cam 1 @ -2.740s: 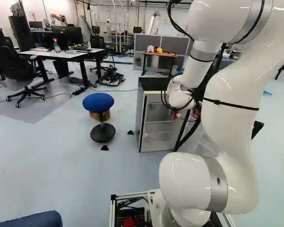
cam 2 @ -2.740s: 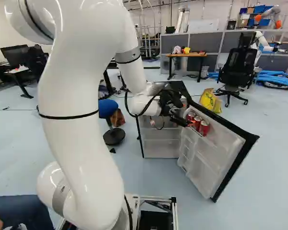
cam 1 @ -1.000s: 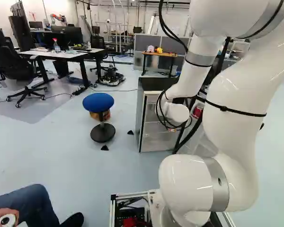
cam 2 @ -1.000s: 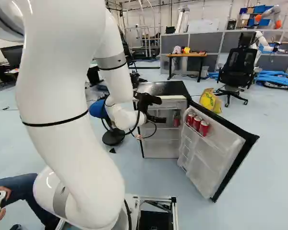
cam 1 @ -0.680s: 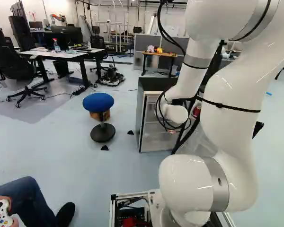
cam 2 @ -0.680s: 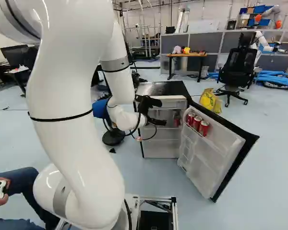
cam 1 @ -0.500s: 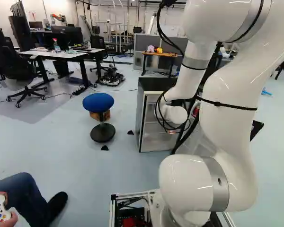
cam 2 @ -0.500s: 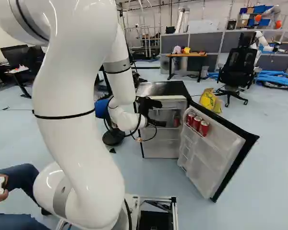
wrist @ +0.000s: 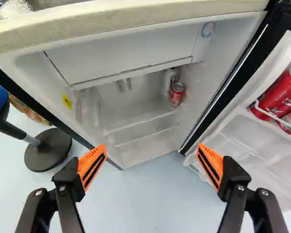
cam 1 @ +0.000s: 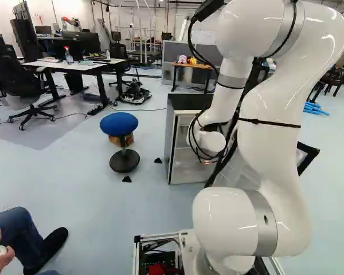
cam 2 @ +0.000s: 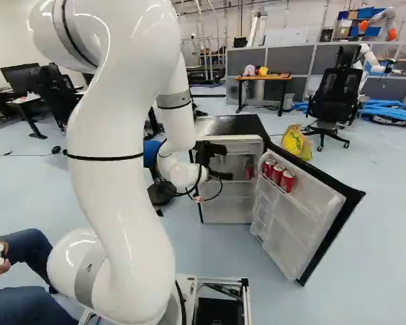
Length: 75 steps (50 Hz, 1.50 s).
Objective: Grab a drink from the fridge
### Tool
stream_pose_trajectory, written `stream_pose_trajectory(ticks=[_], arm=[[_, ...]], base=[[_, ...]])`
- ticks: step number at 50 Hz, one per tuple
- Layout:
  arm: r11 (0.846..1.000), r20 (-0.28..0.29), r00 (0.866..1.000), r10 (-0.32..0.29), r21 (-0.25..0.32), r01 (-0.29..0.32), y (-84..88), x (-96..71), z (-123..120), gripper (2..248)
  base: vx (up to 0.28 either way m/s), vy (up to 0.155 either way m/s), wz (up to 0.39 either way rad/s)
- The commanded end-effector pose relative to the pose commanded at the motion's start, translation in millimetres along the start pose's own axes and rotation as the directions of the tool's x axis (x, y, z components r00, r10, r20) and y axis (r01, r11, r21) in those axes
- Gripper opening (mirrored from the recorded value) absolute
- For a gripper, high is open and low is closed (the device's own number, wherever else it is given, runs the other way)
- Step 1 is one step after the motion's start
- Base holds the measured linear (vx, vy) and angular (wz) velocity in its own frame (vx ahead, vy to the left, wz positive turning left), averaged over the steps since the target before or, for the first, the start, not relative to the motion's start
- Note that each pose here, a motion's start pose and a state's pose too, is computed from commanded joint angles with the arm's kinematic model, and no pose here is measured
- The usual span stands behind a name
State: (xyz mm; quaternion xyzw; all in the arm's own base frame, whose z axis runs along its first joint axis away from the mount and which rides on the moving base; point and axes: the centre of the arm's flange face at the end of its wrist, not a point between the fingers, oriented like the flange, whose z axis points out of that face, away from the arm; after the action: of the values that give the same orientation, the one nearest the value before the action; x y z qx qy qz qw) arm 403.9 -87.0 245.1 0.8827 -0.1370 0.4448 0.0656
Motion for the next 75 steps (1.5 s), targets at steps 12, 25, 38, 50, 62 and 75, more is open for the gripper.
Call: stream_pose_trajectory(ticks=[12,25,38,50,62,75], arm=[[0.999,0.01,1.0,-0.023,0.025,0.022,-2.6,-5.1,16.7,247],[0.999,0.025,0.999,-0.027,0.027,0.026,-5.4,-11.0,36.2,247],[0.999,0.038,0.999,-0.028,0.027,0.027,-8.1,-16.9,56.7,247],[1.0,0.028,0.999,-0.018,0.012,0.017,-9.6,-20.7,76.5,247],[1.0,0.01,1.0,-0.006,-0.007,0.006,-10.9,-24.3,96.5,247],[1.0,-0.016,1.0,0.007,-0.027,-0.007,-12.2,-28.3,117.9,247]], base=[[0.0,0.0,0.0],[0.0,0.0,0.0],[0.0,0.0,0.0],[0.0,0.0,0.0],[0.0,0.0,0.0],[0.0,0.0,0.0]])
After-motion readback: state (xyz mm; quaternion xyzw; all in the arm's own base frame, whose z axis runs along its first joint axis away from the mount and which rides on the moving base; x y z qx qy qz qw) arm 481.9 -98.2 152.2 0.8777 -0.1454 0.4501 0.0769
